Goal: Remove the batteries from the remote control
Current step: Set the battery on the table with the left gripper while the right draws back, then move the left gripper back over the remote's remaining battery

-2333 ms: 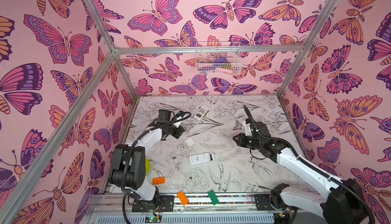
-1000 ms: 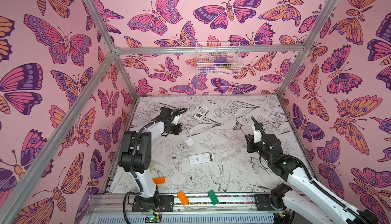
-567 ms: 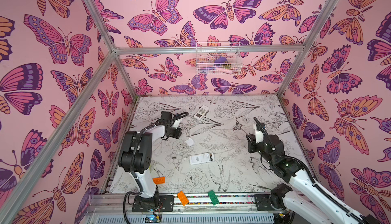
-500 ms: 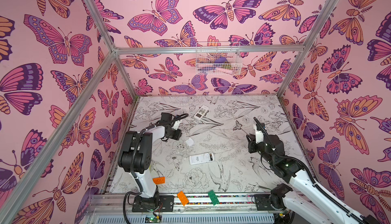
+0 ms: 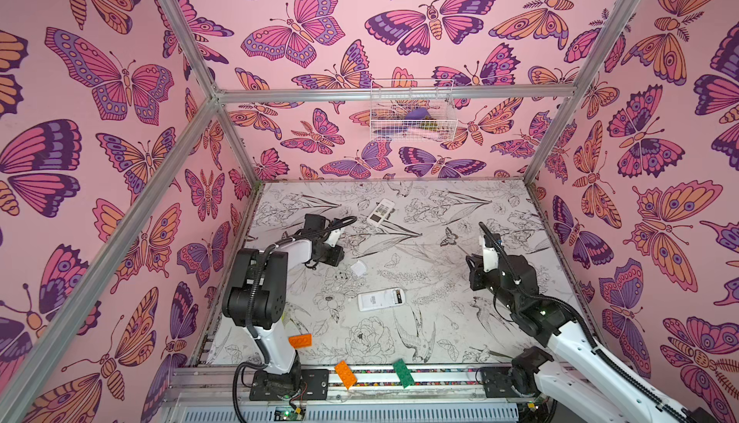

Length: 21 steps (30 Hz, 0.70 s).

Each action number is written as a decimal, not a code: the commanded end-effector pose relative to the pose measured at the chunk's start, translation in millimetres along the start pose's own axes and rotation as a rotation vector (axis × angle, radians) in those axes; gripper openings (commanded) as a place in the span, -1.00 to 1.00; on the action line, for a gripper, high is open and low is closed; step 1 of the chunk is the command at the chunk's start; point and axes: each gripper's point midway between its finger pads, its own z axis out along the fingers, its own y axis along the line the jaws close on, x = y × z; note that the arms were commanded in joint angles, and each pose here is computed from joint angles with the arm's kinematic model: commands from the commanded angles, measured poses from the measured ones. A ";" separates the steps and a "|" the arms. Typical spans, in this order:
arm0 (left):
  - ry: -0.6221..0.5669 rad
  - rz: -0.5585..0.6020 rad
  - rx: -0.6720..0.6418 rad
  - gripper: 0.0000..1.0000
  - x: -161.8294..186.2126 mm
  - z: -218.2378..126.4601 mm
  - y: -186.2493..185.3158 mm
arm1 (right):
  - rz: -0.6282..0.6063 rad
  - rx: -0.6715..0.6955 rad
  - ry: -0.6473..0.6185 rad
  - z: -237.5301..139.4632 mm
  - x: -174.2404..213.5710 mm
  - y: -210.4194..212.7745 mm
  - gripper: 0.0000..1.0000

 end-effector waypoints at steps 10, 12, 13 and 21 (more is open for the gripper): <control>-0.026 0.014 -0.024 -0.20 0.6 -16.6 -2.6 | 0.030 -0.102 0.051 -4.3 -2.0 18.5 -1.00; -0.046 0.019 -0.025 -0.14 -4.7 -21.9 -3.9 | 0.054 -0.119 0.057 -3.9 1.0 21.3 -1.00; -0.061 0.022 -0.025 -0.10 -7.3 -24.8 -4.9 | 0.063 -0.128 0.057 -3.8 1.9 22.7 -1.00; -0.144 0.088 -0.051 0.35 -18.7 -42.7 -6.8 | 0.128 -0.183 0.077 -6.8 5.7 33.3 -1.00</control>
